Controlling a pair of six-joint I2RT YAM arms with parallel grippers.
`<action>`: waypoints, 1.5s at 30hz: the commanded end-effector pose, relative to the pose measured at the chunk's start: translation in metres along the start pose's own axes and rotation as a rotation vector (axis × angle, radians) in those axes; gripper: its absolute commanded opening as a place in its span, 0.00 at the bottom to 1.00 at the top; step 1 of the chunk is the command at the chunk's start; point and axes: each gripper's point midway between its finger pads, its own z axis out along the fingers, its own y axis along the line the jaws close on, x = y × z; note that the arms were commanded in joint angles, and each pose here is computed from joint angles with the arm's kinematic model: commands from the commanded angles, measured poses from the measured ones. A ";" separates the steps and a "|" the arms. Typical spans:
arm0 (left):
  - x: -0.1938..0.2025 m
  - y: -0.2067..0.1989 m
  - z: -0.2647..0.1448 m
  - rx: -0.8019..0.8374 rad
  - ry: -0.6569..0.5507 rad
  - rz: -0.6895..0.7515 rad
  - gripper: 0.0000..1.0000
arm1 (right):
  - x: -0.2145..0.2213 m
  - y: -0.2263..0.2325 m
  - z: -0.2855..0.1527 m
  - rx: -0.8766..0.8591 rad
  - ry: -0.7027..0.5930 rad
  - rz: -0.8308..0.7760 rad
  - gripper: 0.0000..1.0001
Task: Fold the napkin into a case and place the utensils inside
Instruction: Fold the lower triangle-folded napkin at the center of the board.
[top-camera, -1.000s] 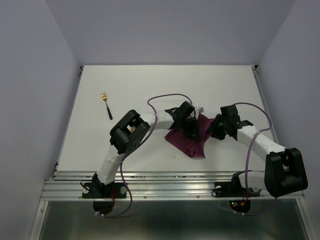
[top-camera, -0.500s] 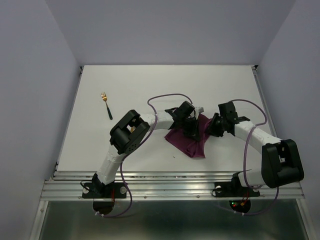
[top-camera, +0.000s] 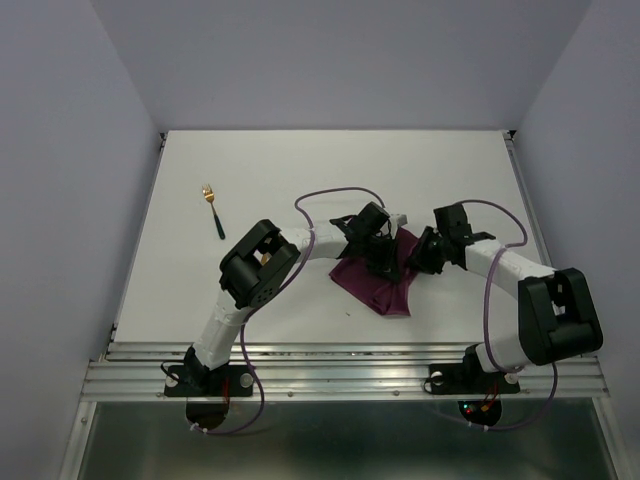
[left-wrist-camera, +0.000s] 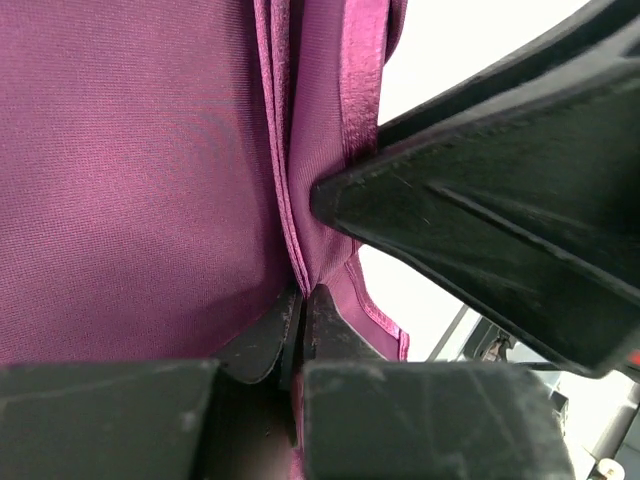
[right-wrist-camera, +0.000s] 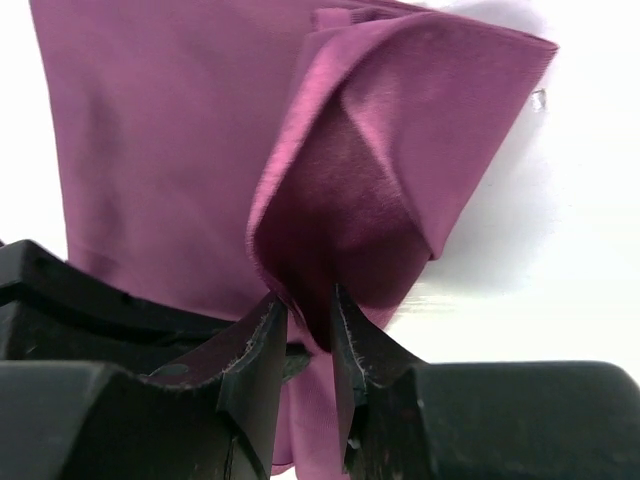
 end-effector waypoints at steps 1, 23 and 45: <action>-0.013 -0.015 -0.015 0.009 -0.041 0.045 0.12 | -0.011 0.003 0.007 0.007 -0.037 0.019 0.29; -0.015 -0.002 -0.077 -0.134 -0.127 0.073 0.34 | -0.018 0.004 0.010 0.034 -0.028 -0.005 0.18; 0.011 0.075 -0.065 -0.216 -0.053 -0.097 0.00 | -0.001 0.014 -0.008 -0.056 0.028 -0.067 0.38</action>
